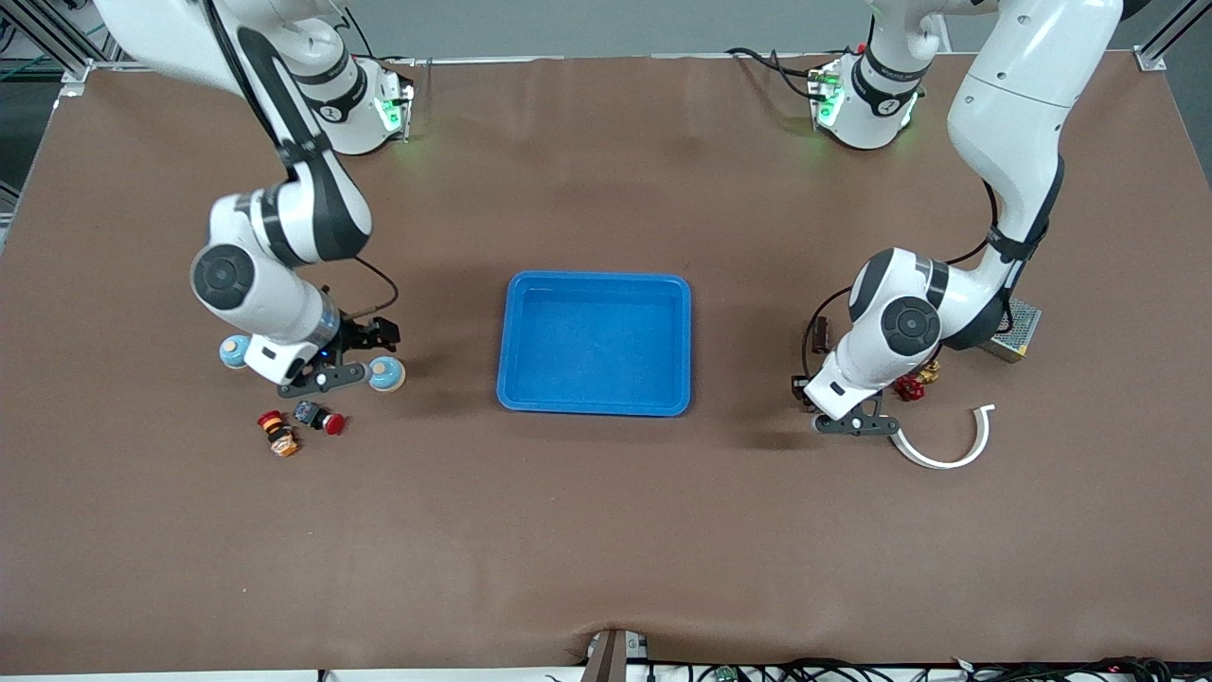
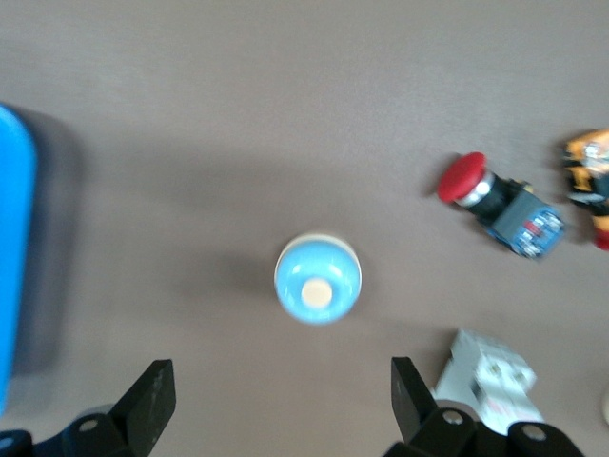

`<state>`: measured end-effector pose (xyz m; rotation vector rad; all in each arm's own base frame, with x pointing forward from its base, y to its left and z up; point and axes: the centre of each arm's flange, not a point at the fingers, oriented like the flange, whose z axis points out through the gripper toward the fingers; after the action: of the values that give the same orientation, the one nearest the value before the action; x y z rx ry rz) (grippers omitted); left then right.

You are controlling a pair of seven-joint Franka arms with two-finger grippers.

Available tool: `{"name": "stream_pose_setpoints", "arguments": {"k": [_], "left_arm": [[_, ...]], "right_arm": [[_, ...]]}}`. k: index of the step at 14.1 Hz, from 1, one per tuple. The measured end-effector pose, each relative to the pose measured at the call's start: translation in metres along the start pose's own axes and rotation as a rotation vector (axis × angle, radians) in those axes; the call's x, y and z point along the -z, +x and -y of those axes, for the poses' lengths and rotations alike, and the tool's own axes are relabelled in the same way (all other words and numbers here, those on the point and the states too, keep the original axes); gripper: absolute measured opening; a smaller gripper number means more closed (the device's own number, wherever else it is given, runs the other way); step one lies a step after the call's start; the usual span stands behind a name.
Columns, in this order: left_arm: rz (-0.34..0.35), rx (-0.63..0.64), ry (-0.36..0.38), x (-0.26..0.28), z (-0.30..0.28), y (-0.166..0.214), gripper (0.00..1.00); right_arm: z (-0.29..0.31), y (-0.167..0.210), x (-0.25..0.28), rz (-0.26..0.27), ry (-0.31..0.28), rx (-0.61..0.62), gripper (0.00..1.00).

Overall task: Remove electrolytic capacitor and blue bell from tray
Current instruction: 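Lower the bell beside the first bell while the left gripper lowers the capacitor, then open the left gripper beside the first capacitor while the right gripper returns to rest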

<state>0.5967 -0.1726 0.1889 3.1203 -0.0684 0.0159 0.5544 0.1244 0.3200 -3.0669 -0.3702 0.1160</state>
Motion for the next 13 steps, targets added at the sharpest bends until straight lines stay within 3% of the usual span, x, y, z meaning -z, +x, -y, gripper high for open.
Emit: {"name": "stream_pose_setpoints", "arguments": {"k": [4, 6, 13], "left_arm": [[-0.01, 0.024, -0.001, 0.005, 0.004, 0.005, 0.78], [-0.006, 0.056, 0.005, 0.013, 0.005, 0.013, 0.99], [0.005, 0.113, 0.029, 0.058, 0.013, 0.047, 1.0]], "right_arm": [[0.0, -0.03, 0.086, -0.011, 0.011, 0.0, 1.0], [-0.012, -0.049, 0.129, -0.034, -0.014, -0.006, 1.0], [-0.092, -0.1, 0.262, -0.127, -0.041, -0.156, 1.0]]}}
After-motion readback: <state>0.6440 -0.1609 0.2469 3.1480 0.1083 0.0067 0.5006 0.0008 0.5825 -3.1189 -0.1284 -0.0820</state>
